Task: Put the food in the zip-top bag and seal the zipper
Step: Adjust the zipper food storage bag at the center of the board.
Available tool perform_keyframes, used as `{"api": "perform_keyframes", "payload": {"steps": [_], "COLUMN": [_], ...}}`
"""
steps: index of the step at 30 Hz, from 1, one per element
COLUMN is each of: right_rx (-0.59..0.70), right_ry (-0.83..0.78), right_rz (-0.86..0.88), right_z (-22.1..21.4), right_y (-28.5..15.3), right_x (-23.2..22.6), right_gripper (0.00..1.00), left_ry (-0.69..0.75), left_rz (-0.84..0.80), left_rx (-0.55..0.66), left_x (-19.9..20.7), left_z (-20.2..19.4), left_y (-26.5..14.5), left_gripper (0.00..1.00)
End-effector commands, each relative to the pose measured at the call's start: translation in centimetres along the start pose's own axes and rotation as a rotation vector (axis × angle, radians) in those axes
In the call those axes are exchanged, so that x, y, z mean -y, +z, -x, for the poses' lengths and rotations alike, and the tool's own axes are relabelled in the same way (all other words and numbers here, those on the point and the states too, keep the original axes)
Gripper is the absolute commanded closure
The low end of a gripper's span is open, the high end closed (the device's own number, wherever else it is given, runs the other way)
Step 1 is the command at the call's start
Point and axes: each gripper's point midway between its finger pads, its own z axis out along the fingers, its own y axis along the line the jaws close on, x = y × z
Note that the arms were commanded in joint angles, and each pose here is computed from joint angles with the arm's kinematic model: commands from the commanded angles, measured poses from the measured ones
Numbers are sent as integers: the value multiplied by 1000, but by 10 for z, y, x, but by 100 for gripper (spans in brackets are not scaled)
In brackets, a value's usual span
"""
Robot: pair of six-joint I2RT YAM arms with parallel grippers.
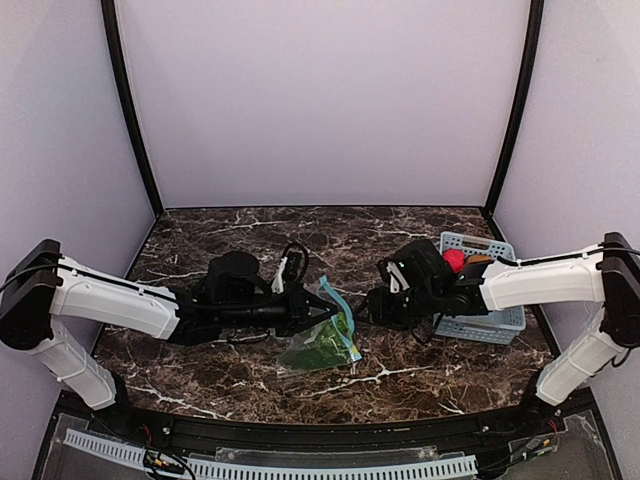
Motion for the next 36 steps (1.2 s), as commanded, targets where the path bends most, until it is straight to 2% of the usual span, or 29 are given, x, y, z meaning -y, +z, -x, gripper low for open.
{"api": "perform_keyframes", "payload": {"steps": [1, 8, 21, 26, 33, 36], "right_rx": [4, -11, -64, -42, 56, 89], "right_ry": [-37, -36, -82, -140, -255, -307], "right_rz": [120, 162, 266, 327, 291, 306], "right_z": [13, 10, 3, 7, 24, 25], "right_y": [7, 15, 18, -2, -52, -72], "right_x": [-29, -33, -55, -74, -100, -121], "right_gripper": [52, 56, 82, 99, 100, 100], "left_ry": [25, 32, 40, 44, 66, 117], "left_rz": [2, 13, 14, 20, 88, 184], "left_rx": [8, 10, 24, 31, 71, 79], "left_x": [3, 3, 3, 1, -11, -19], "left_z": [1, 2, 4, 6, 14, 18], "left_y": [-10, -12, -16, -22, -44, -59], "left_gripper": [99, 99, 99, 99, 99, 99]}}
